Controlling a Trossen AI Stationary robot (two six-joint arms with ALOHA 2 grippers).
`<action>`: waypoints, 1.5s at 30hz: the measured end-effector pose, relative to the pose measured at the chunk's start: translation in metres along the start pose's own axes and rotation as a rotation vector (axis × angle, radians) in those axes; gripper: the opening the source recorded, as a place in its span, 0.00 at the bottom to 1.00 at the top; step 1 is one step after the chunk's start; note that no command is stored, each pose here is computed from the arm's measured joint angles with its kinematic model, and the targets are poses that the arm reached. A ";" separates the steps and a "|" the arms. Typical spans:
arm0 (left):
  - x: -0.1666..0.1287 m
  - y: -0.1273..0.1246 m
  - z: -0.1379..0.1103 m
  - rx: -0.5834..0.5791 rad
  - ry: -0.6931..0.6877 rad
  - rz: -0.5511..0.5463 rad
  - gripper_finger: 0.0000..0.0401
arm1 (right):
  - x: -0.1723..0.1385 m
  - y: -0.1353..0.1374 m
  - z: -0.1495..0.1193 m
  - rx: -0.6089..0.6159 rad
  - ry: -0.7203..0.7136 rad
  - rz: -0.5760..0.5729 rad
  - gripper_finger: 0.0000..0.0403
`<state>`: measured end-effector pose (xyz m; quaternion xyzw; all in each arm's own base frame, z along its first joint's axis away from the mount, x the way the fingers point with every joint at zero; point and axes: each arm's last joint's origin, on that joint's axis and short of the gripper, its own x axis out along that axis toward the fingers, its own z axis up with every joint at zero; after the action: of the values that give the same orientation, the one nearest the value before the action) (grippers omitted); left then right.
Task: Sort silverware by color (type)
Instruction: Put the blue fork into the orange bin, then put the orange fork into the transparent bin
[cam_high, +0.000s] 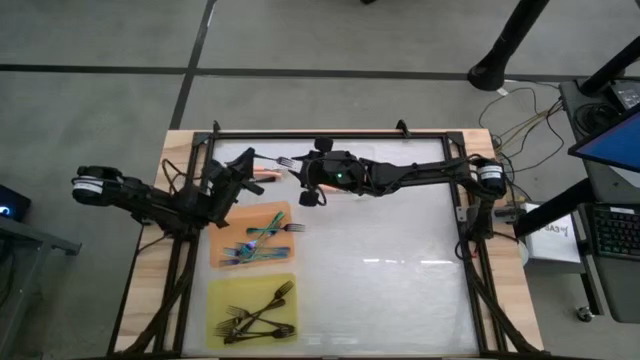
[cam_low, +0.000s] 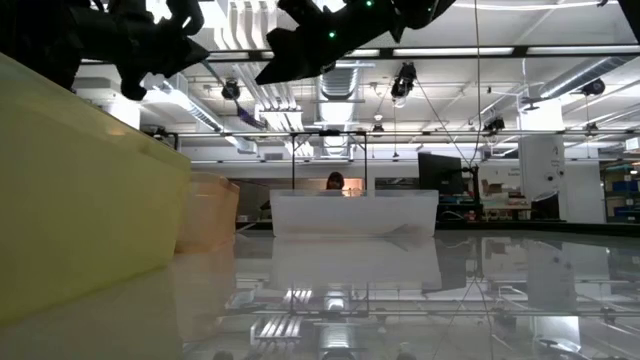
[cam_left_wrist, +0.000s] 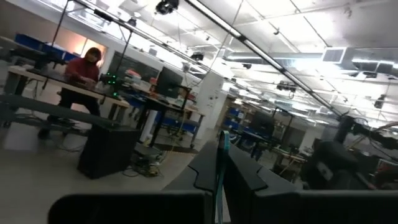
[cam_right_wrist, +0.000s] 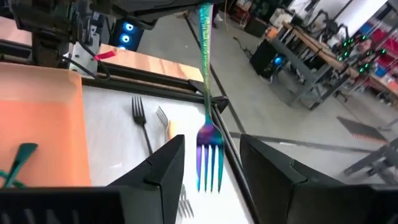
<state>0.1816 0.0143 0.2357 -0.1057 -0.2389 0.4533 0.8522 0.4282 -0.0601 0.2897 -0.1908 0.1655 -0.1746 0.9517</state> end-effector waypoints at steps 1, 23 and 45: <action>-0.001 0.001 0.000 0.000 0.003 0.004 0.00 | -0.003 -0.002 0.002 0.016 0.004 0.002 0.37; -0.113 -0.022 0.015 -0.050 0.389 -0.091 0.00 | -0.024 -0.004 -0.009 0.118 0.219 0.064 0.37; -0.123 -0.013 0.001 0.103 0.390 -0.145 0.17 | -0.023 -0.001 -0.015 0.156 0.239 0.065 0.37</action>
<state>0.1322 -0.0942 0.2039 -0.1303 -0.0529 0.3733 0.9170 0.4013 -0.0568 0.2826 -0.0888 0.2698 -0.1773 0.9423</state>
